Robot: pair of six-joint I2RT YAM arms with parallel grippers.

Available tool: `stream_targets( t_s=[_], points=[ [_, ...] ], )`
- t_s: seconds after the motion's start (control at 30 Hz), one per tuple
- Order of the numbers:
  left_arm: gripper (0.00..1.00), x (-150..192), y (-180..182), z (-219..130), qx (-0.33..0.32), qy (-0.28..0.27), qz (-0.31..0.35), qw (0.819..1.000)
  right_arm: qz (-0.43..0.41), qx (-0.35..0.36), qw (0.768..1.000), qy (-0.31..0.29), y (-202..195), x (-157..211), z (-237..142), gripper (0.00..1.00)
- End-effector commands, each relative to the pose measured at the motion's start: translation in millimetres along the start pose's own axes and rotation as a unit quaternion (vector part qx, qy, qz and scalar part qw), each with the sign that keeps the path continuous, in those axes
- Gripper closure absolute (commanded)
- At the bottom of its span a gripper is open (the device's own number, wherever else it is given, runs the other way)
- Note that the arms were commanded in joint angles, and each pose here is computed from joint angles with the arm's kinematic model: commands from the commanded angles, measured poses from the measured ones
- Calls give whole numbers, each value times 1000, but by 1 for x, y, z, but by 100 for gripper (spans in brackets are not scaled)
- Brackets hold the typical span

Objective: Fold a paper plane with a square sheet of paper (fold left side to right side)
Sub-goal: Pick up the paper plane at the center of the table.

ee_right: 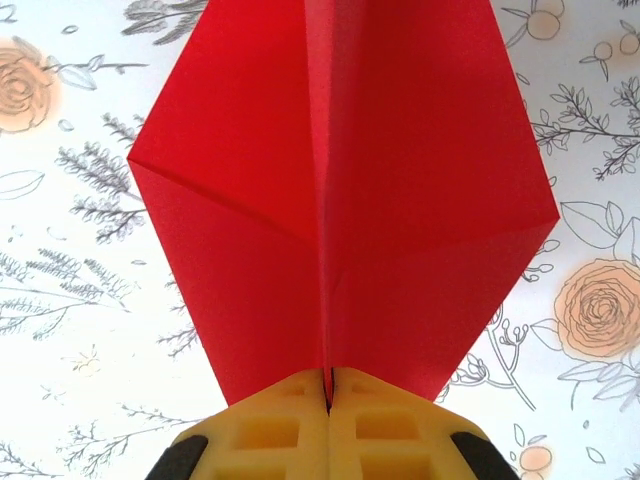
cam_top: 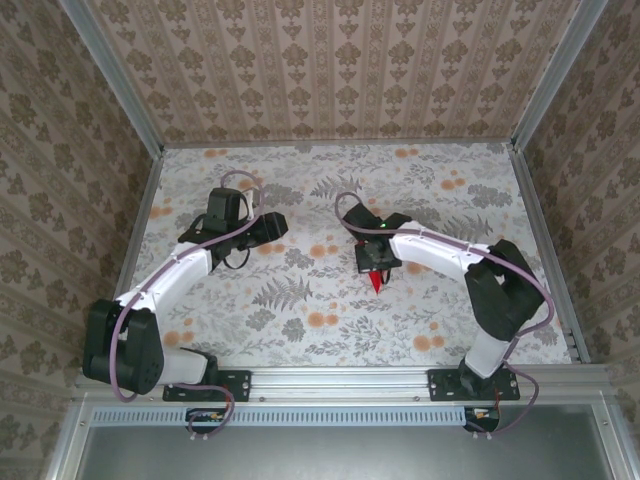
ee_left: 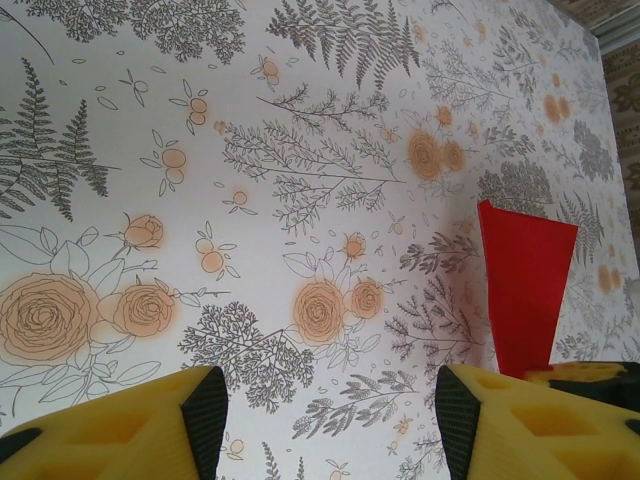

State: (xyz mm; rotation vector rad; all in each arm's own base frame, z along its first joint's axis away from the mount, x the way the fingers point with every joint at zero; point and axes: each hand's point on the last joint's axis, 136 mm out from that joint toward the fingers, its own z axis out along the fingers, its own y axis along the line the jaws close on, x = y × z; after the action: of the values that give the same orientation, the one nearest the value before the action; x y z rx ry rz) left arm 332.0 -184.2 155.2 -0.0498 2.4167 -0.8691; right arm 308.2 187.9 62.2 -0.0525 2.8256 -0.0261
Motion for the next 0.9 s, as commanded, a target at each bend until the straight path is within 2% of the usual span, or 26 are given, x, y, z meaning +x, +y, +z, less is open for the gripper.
stream_targets(
  t_s=[0.0, 0.43, 0.7, 0.87],
  points=[
    [40, -5, -7, -8, 12, -7, 9, 1000, 15, -46, 999, 16, 9, 6, 16, 98],
    [40, -6, -8, -10, 9, -7, 6, 1000, 25, -22, 999, 41, 0, 15, 39, 75],
    [39, -8, -9, -11, 7, -8, 10, 1000, 27, -25, 998, 49, 2, 14, 49, 76],
    [38, -15, -16, -19, 14, -22, 33, 999, 39, -43, 998, 38, 2, -7, 43, 87]
  ],
)
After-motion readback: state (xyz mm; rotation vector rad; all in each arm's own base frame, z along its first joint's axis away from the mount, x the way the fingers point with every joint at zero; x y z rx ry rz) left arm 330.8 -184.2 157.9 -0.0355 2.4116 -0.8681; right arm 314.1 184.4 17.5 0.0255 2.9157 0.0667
